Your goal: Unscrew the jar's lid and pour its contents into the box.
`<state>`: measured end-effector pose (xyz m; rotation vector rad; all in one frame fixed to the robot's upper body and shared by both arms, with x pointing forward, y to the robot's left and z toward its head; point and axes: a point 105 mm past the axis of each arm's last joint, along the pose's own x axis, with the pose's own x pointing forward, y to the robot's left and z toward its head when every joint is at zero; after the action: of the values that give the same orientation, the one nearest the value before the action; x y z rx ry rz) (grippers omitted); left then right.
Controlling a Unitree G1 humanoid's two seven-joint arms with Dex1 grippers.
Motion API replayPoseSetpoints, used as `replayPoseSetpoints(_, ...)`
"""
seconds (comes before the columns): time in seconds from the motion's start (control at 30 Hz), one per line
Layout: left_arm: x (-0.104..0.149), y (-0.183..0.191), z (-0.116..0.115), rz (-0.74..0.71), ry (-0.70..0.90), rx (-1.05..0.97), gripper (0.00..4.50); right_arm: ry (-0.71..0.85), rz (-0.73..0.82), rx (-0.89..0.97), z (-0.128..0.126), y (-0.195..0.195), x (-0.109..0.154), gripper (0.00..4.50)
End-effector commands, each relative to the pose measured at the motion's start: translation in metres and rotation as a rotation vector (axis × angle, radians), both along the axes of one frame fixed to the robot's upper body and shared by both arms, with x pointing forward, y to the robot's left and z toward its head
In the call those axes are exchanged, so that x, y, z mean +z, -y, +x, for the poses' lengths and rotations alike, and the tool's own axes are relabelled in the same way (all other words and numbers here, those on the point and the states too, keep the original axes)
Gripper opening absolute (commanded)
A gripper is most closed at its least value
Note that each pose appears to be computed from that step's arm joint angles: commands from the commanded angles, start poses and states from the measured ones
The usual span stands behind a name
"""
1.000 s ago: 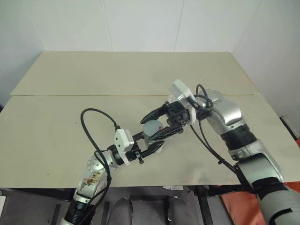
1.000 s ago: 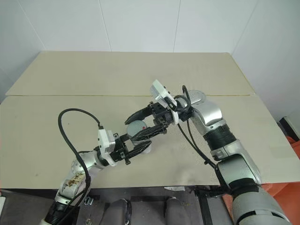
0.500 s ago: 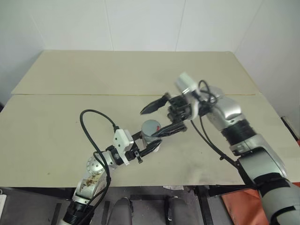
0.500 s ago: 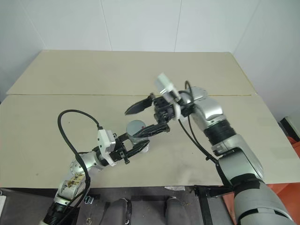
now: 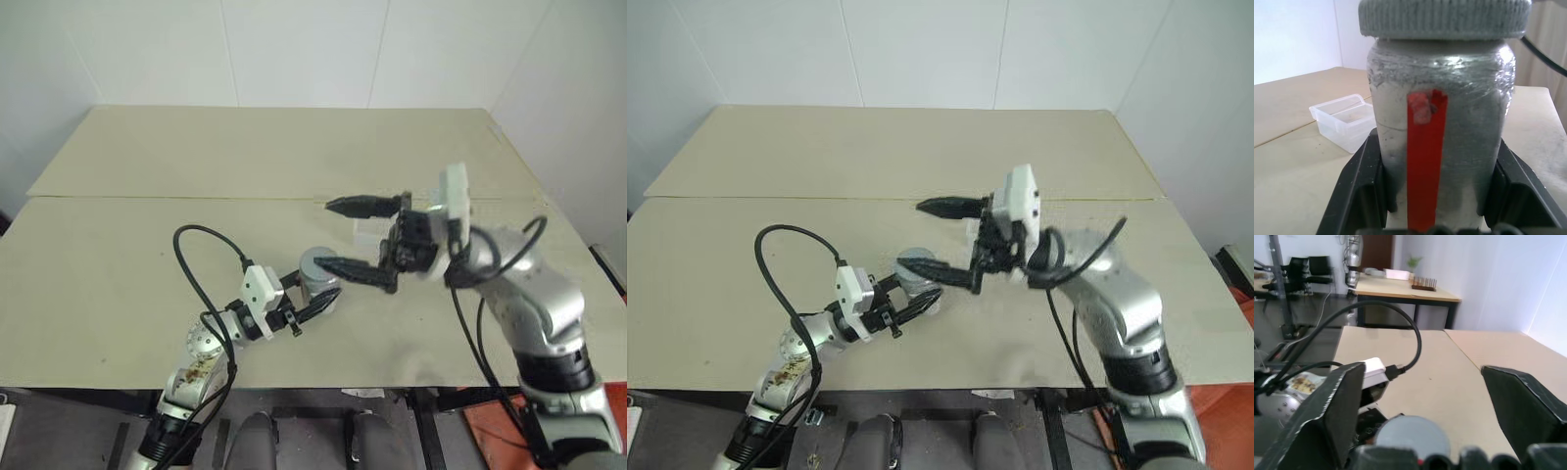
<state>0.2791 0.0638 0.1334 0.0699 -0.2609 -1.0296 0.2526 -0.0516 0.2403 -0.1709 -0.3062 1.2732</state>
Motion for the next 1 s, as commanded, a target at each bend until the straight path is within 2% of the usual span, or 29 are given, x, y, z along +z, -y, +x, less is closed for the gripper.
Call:
replayPoseSetpoints(0.03,0.010,0.001,0.000,-0.013,0.042,-0.010,2.01,0.014,0.005,-0.097,-0.007,-0.004,0.000,4.44)
replayPoseSetpoints(0.7,0.011,0.002,0.000,-0.015,0.051,-0.003,2.01,0.047,-0.050,-0.205,0.010,-0.029,-0.018,4.44)
replayPoseSetpoints(1.0,0.011,-0.002,0.001,-0.022,0.045,0.006,2.01,0.040,-0.058,-0.286,0.020,-0.011,-0.022,4.44)
